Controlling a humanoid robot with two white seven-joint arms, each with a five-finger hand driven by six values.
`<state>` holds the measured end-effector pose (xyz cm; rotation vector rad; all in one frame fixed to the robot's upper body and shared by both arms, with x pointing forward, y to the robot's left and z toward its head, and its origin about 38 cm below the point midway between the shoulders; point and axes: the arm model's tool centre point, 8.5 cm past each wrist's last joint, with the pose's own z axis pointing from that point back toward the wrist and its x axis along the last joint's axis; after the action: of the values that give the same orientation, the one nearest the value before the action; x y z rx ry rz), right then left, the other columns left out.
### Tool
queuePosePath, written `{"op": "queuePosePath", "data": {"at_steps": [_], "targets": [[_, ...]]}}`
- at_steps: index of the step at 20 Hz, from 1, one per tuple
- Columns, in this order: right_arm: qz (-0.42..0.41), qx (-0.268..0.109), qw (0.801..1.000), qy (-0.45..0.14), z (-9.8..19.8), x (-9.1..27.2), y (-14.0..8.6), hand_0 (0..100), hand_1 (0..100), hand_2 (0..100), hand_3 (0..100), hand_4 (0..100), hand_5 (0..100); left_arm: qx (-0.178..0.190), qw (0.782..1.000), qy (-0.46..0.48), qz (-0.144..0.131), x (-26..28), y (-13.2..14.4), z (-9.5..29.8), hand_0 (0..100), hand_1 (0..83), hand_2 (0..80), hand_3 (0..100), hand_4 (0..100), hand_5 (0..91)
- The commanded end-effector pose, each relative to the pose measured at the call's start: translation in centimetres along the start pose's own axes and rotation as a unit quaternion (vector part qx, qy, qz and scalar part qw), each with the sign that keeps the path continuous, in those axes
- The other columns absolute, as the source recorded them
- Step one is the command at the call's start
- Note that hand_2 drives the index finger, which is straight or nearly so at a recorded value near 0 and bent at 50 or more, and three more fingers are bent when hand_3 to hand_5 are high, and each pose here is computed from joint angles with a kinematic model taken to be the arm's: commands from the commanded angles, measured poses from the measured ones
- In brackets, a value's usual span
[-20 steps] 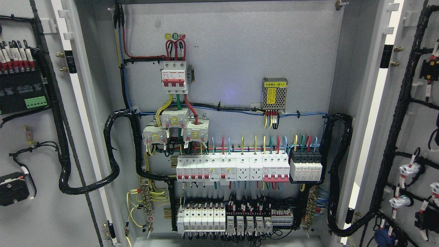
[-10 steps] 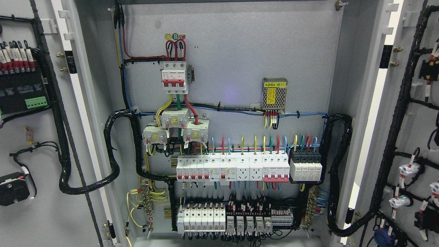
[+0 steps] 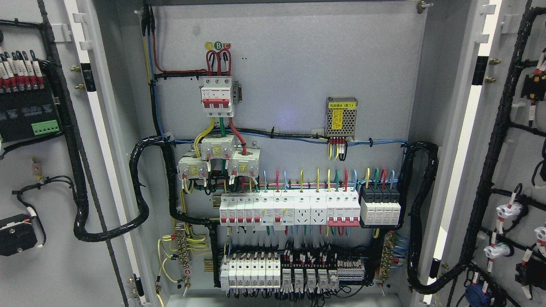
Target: Open door with both hands
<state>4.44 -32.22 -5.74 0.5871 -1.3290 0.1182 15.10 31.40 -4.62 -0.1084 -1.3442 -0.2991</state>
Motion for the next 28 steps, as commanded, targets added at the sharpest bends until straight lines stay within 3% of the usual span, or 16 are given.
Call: {"op": "queuePosePath", "data": {"at_steps": [1, 9, 13, 15, 20, 24, 28], "targets": [[-0.039, -0.091, 0.988, 0.119, 7.2, -6.8, -0.2, 0, 0, 0, 0, 0, 0, -0.012, 0.99, 0.132, 0.039, -8.5, -5.4, 4.1, 0, 0.0, 0.0, 0, 4, 0.0], [-0.078, -0.163, 0.963, 0.201, 11.0, -12.2, 1.0, 0, 0, 0, 0, 0, 0, -0.004, 0.968, 0.248, 0.051, -14.7, -7.1, 8.5, 0, 0.0, 0.0, 0, 4, 0.0], [-0.093, -0.179, 0.95, 0.239, 11.8, -14.6, 2.4, 0, 0, 0, 0, 0, 0, 0.006, 0.954, 0.294, 0.06, -17.1, -7.4, 9.5, 0, 0.0, 0.0, 0, 4, 0.0], [-0.093, -0.189, 0.943, 0.259, 11.6, -15.6, 1.9, 0, 0, 0, 0, 0, 0, 0.014, 0.945, 0.318, 0.069, -18.3, -7.8, 9.7, 0, 0.0, 0.0, 0, 4, 0.0], [-0.132, -0.245, 0.912, 0.301, 10.2, -18.6, 2.9, 0, 0, 0, 0, 0, 0, 0.026, 0.924, 0.375, 0.073, -20.6, -7.6, 9.8, 0, 0.0, 0.0, 0, 4, 0.0], [-0.169, -0.308, 0.864, 0.36, 10.3, -20.1, 2.5, 0, 0, 0, 0, 0, 0, 0.028, 0.903, 0.42, 0.087, -21.9, -8.6, 10.6, 0, 0.0, 0.0, 0, 4, 0.0], [-0.15, -0.321, 0.851, 0.387, 10.8, -20.3, 2.1, 0, 0, 0, 0, 0, 0, 0.028, 0.88, 0.462, 0.102, -22.6, -9.7, 10.9, 0, 0.0, 0.0, 0, 4, 0.0]]}}
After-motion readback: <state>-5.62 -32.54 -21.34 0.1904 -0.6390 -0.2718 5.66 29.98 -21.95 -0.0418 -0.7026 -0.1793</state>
